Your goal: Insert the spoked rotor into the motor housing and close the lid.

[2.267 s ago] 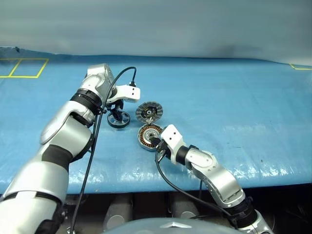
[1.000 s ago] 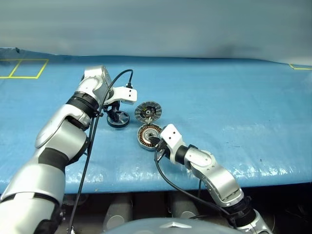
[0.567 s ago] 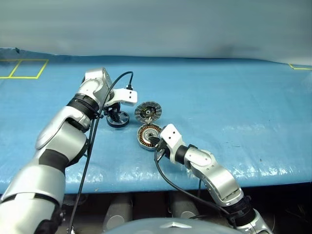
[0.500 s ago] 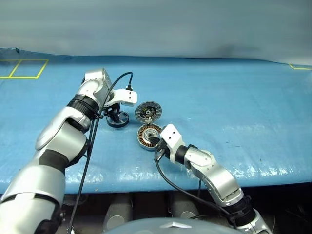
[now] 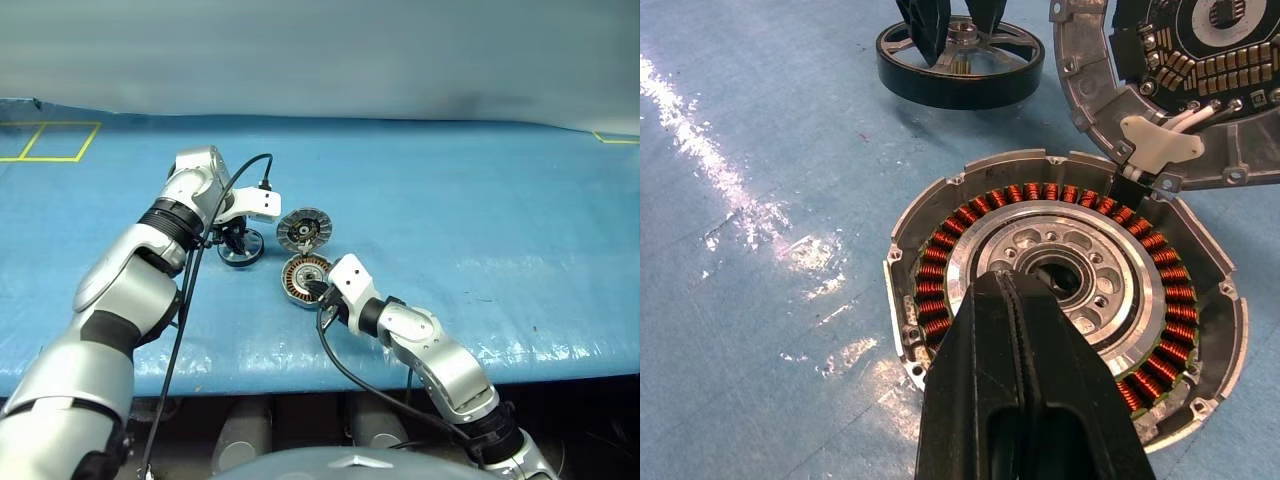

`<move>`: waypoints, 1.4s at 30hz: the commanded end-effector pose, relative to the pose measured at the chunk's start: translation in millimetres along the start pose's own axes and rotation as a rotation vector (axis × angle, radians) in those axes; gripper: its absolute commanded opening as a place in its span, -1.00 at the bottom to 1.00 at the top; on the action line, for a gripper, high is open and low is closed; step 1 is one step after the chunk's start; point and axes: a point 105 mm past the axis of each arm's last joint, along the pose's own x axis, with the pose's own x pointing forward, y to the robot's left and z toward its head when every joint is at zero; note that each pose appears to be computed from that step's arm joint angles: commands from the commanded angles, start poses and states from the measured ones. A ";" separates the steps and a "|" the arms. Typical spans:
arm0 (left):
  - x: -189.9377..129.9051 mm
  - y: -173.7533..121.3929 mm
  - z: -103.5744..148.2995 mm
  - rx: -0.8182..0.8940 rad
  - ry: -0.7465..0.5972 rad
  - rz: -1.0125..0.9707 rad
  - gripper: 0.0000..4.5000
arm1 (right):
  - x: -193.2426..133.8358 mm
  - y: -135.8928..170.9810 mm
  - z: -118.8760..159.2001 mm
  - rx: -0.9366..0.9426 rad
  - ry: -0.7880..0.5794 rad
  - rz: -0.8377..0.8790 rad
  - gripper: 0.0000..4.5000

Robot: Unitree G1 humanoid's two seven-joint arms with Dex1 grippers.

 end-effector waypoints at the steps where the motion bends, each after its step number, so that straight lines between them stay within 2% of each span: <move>1: -7.0 4.6 0.2 0.009 -0.030 0.036 -0.35 | -0.4 -1.5 5.7 -0.007 -0.022 -0.011 -1.00; 5: -21.7 -3.3 -13.1 0.079 -0.063 0.038 -0.35 | -4.3 -4.3 8.4 -0.007 -0.033 -0.031 -1.00; 9: -33.8 -38.4 -31.7 0.189 -0.092 0.013 -0.35 | -10.2 -8.5 7.3 -0.002 -0.032 -0.061 -1.00; 12: -41.4 -70.6 -36.0 0.222 -0.155 -0.014 -0.35 | -14.9 -12.1 4.5 0.005 -0.026 -0.086 -1.00; 17: -52.4 -112.7 -25.9 0.197 -0.319 -0.048 -0.35 | -26.0 -17.9 0.8 0.023 -0.024 -0.103 -1.00; 20: -59.1 -127.6 -0.6 0.127 -0.542 -0.035 -0.35 | -35.7 -23.7 5.5 0.043 -0.079 -0.095 -1.00; 25: -54.9 -127.6 21.3 -0.017 -0.750 0.059 -0.35 | -53.3 -29.8 15.9 0.051 -0.228 -0.071 -1.00; 29: -52.1 -121.5 32.2 -0.097 -0.845 0.139 -0.35 | -64.1 -32.4 12.7 0.076 -0.305 -0.078 -1.00; 37: -42.4 -117.4 46.2 -0.181 -0.969 0.217 -0.35 | -79.1 -39.6 -16.4 0.129 -0.321 -0.129 -1.00; 42: -32.9 -113.5 52.3 -0.225 -1.006 0.272 -0.35 | -80.0 -34.2 -39.7 0.156 -0.269 -0.121 -1.00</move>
